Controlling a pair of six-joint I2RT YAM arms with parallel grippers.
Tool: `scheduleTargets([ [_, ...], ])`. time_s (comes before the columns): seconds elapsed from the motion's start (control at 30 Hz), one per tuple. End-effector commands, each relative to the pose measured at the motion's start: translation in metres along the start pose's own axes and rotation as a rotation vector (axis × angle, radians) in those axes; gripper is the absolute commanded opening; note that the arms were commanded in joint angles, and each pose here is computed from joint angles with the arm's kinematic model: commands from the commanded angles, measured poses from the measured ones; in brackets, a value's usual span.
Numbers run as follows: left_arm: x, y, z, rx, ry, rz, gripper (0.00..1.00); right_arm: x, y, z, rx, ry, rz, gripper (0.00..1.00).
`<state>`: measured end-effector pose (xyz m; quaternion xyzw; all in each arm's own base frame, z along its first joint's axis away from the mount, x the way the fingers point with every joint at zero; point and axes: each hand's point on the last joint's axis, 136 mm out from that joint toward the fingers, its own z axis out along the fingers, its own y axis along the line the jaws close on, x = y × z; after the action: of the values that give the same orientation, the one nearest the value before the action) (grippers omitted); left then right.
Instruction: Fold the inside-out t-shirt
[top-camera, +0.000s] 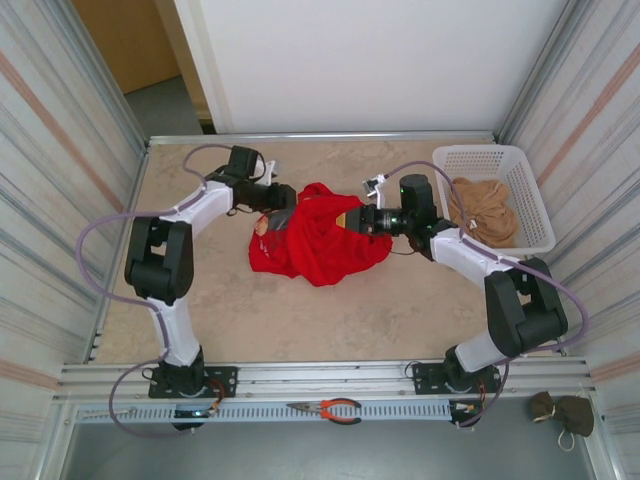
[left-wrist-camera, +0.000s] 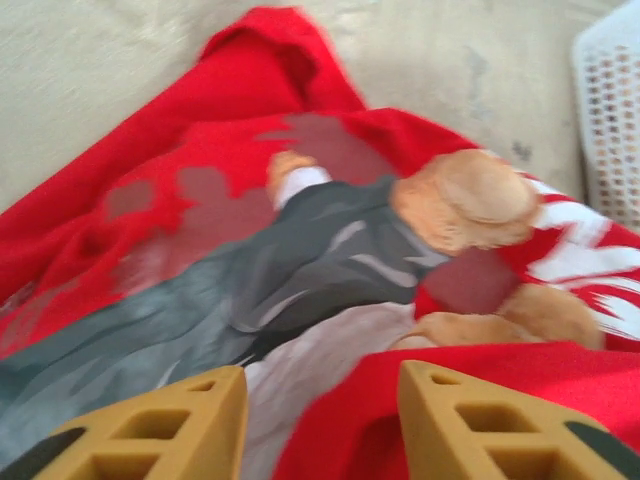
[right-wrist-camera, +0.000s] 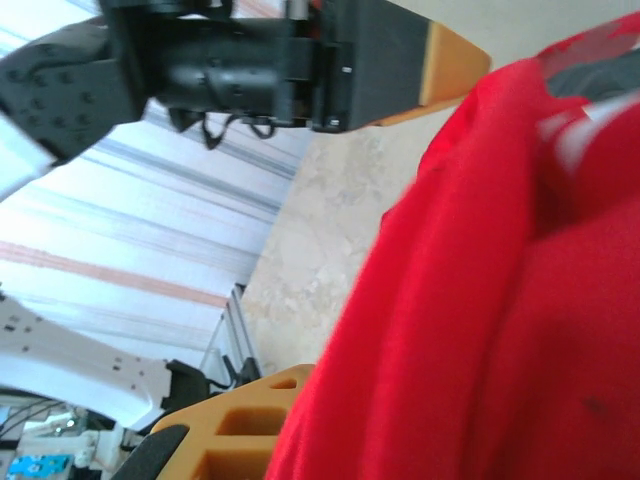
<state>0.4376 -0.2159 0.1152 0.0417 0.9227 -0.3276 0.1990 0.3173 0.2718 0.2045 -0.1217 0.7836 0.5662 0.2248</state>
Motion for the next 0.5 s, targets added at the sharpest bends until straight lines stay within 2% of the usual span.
scheduleTargets([
  [0.0,-0.002,-0.013,-0.023,-0.010,-0.045,0.037,0.49,0.000,0.014,-0.003,-0.072,0.018,-0.041,0.00],
  [0.2,0.027,-0.053,-0.063,0.026,-0.145,0.060,0.57,0.008,-0.005,-0.003,-0.016,0.017,-0.003,0.00],
  [0.33,0.053,-0.075,-0.057,-0.062,-0.141,0.177,0.61,0.011,-0.010,-0.004,0.002,0.016,0.007,0.00],
  [0.47,0.063,-0.070,-0.034,-0.189,-0.095,0.285,0.64,0.013,-0.010,-0.004,0.004,0.018,0.010,0.00],
])
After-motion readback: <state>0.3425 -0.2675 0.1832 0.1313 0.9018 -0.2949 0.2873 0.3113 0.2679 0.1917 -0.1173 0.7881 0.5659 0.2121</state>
